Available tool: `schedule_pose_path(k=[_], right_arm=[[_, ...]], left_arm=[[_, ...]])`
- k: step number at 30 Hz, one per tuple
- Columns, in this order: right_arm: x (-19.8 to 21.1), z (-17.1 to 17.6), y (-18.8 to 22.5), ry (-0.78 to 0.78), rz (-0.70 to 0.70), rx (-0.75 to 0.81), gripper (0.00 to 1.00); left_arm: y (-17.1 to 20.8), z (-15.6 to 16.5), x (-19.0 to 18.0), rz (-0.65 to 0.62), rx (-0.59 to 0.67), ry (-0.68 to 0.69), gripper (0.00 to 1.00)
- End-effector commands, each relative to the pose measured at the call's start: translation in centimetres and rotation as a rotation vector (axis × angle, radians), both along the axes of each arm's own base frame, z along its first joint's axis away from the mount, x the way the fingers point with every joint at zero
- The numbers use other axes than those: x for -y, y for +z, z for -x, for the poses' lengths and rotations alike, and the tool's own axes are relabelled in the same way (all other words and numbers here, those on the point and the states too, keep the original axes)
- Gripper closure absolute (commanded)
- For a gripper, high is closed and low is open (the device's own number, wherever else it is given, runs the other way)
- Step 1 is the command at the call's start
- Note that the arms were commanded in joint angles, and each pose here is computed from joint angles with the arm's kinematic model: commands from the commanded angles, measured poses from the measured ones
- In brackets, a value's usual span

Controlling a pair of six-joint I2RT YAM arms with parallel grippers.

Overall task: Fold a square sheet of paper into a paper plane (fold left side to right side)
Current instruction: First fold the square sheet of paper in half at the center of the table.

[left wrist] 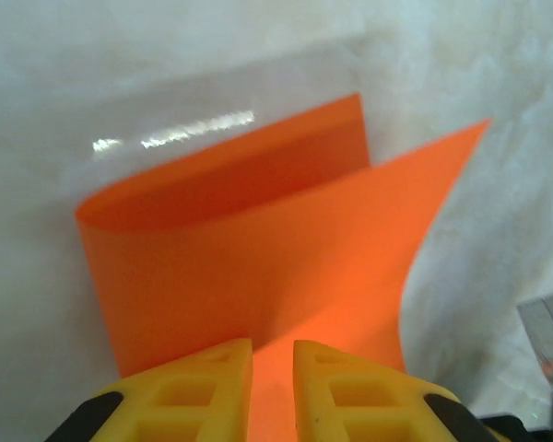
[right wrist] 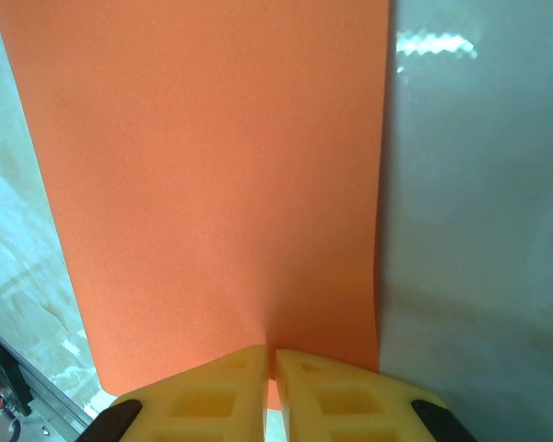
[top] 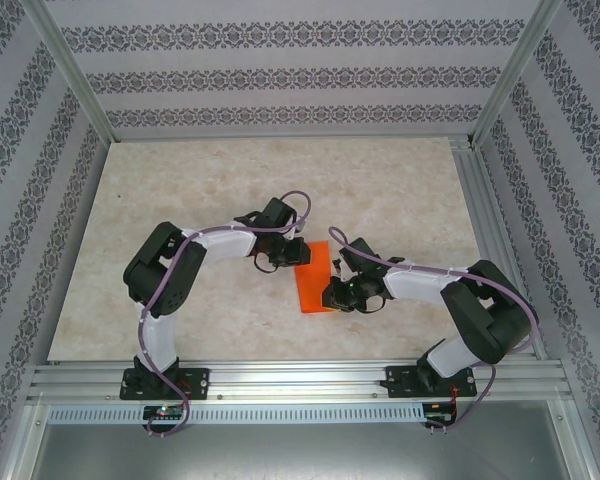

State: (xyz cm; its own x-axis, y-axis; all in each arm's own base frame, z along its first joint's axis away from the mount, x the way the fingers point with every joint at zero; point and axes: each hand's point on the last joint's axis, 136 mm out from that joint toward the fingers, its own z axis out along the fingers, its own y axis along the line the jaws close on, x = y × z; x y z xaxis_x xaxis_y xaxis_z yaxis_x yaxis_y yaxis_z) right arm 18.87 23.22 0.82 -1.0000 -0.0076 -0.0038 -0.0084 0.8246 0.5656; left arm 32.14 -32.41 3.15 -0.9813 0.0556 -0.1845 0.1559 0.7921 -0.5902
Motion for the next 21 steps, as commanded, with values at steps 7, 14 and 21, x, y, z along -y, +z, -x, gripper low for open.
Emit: schedule_pose_path(k=[7, 14, 21], right_arm=[[3.6, 2.3, -3.4, -0.003, 0.203, -0.071, 0.86], [3.7, 2.4, -3.3, -0.003, 0.210, -0.073, 0.86], [3.9, 2.7, -3.5, -0.001, 0.216, -0.078, 0.86]], left_arm=[[-2.3, -2.5, -1.9, -0.118, 0.069, 0.038, 0.79], [-2.9, -4.2, -3.3, -0.122, 0.119, 0.089, 0.78], [-2.3, -5.9, -4.0, -0.109, 0.165, 0.118, 0.77]])
